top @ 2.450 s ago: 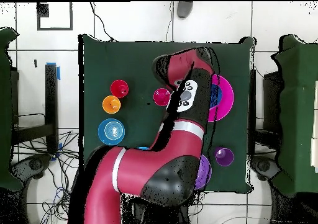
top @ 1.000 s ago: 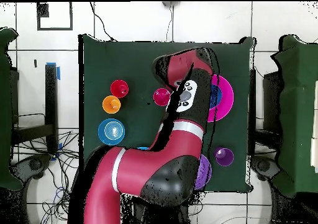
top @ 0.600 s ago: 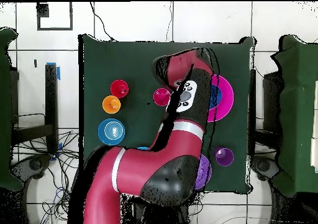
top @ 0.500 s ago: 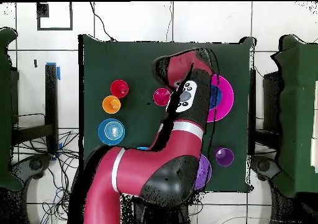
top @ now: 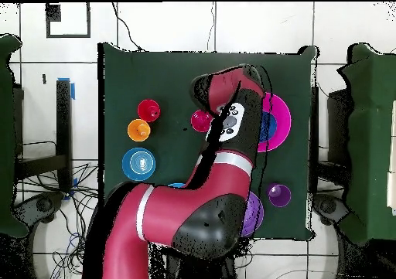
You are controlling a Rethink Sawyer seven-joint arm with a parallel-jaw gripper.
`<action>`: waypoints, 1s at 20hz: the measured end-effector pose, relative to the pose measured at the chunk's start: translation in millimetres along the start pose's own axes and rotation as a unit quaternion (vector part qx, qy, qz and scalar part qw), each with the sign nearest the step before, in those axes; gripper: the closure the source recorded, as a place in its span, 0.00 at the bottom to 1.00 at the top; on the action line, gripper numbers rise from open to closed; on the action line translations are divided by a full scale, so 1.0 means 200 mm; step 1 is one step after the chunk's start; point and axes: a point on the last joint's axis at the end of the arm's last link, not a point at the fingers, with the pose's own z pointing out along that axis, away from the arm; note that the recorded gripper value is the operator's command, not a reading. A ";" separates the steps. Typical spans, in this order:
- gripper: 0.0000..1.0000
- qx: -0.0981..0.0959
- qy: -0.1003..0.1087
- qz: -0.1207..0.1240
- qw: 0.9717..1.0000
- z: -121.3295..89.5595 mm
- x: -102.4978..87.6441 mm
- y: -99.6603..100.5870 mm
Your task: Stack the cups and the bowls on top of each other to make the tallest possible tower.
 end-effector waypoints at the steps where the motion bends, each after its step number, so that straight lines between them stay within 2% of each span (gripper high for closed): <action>1: 1.00 0.001 0.002 0.000 1.000 0.01 0.01 0.00; 6: 1.00 0.005 0.011 -0.003 1.000 0.04 0.03 0.00; 20: 1.00 0.019 0.017 -0.007 1.000 0.06 0.04 -0.01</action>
